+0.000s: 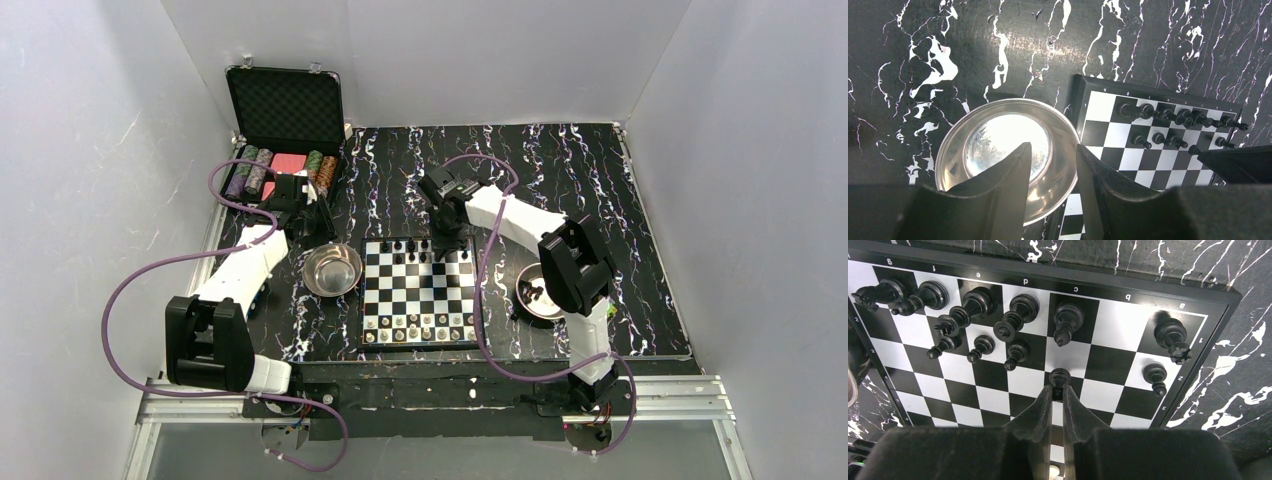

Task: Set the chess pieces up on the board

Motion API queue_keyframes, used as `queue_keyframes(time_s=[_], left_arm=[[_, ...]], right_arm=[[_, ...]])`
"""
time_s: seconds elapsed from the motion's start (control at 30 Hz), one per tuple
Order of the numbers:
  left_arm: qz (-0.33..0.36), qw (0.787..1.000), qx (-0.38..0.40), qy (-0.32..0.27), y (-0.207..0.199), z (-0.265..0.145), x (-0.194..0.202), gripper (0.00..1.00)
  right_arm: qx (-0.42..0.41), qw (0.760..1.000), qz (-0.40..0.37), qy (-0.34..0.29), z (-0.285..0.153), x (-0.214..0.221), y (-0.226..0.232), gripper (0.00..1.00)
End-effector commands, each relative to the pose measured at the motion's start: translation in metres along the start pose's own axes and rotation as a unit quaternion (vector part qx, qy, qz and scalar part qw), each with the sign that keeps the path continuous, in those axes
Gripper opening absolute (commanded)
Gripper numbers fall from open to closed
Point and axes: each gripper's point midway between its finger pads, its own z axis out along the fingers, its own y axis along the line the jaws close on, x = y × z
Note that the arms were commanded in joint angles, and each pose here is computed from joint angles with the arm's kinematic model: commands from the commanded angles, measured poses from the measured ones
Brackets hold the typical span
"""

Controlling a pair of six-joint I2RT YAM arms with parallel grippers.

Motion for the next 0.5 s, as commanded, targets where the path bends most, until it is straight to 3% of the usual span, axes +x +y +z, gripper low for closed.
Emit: queue_keyframes(time_s=[0.0, 0.27, 0.47], left_arm=[[0.000, 1.000, 0.014, -0.020, -0.0041, -0.0115, -0.0063, 0.37], [0.001, 1.000, 0.013, -0.021, -0.0040, -0.0125, -0.0067, 0.37], [0.001, 1.000, 0.012, -0.021, -0.0033, -0.0127, -0.0059, 0.37]], right_arm=[[0.002, 1.000, -0.003, -0.010, 0.0021, -0.0104, 0.0011, 0.17], [0.000, 1.000, 0.002, -0.010, 0.0056, -0.0138, 0.0015, 0.26], [-0.001, 1.000, 0.002, -0.012, 0.0054, -0.0162, 0.0008, 0.19]])
